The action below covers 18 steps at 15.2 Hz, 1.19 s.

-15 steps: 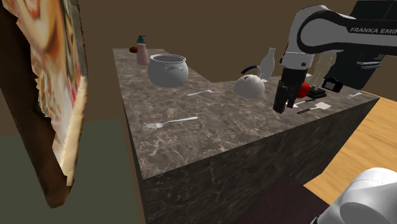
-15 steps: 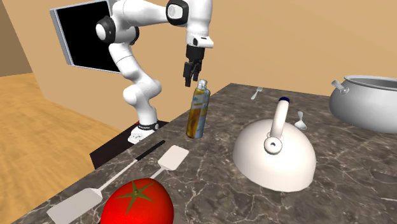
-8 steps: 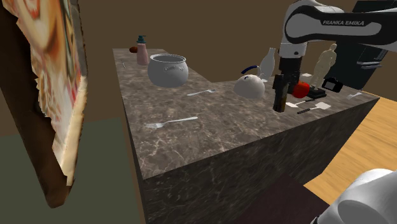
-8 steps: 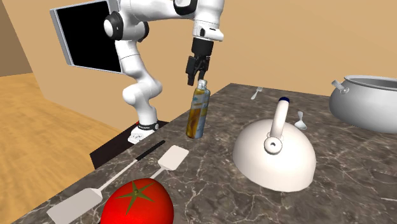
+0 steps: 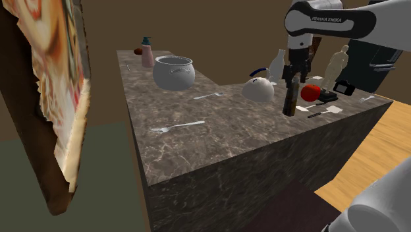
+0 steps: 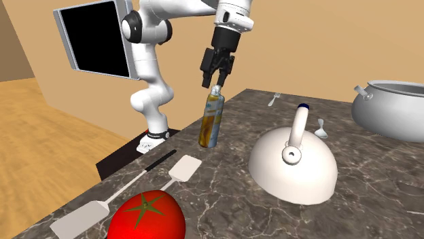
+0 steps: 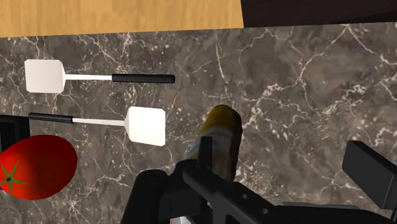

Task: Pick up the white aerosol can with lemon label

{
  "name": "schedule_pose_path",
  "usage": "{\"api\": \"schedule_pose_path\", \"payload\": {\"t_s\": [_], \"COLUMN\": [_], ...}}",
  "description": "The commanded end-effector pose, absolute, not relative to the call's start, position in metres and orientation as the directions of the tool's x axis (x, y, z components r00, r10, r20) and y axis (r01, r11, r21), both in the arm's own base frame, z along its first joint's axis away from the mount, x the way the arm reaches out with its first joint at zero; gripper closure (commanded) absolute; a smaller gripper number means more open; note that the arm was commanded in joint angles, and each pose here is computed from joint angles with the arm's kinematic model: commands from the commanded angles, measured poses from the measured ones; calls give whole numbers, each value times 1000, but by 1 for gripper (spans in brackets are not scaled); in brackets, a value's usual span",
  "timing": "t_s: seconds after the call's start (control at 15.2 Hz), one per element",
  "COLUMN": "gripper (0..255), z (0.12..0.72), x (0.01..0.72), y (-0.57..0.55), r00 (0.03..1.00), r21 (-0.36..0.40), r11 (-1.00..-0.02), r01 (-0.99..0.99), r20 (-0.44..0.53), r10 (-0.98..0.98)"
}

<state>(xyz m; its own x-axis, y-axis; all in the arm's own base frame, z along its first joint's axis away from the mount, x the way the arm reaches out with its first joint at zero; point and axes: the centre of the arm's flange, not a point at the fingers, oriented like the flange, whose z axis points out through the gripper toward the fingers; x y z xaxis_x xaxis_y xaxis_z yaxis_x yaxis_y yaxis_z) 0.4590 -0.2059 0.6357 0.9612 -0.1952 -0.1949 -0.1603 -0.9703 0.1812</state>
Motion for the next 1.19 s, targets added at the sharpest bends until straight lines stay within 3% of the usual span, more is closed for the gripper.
{"api": "schedule_pose_path", "payload": {"t_s": [0.0,0.26,0.86,0.92,1.12], "gripper": [0,0,0,255,255], "z": [643,658,618,618,618], "x": [473,494,494,494,494], "y": [-225,-257,-257,-257,-256], "r00": [954,942,942,942,941], "r21": [210,256,256,256,257], "r11": [-960,-942,-942,-942,-942], "r01": [-183,-218,-218,-218,-218], "r20": [-197,-199,-199,-199,-199], "r10": [-225,-272,-272,-272,-272]}}
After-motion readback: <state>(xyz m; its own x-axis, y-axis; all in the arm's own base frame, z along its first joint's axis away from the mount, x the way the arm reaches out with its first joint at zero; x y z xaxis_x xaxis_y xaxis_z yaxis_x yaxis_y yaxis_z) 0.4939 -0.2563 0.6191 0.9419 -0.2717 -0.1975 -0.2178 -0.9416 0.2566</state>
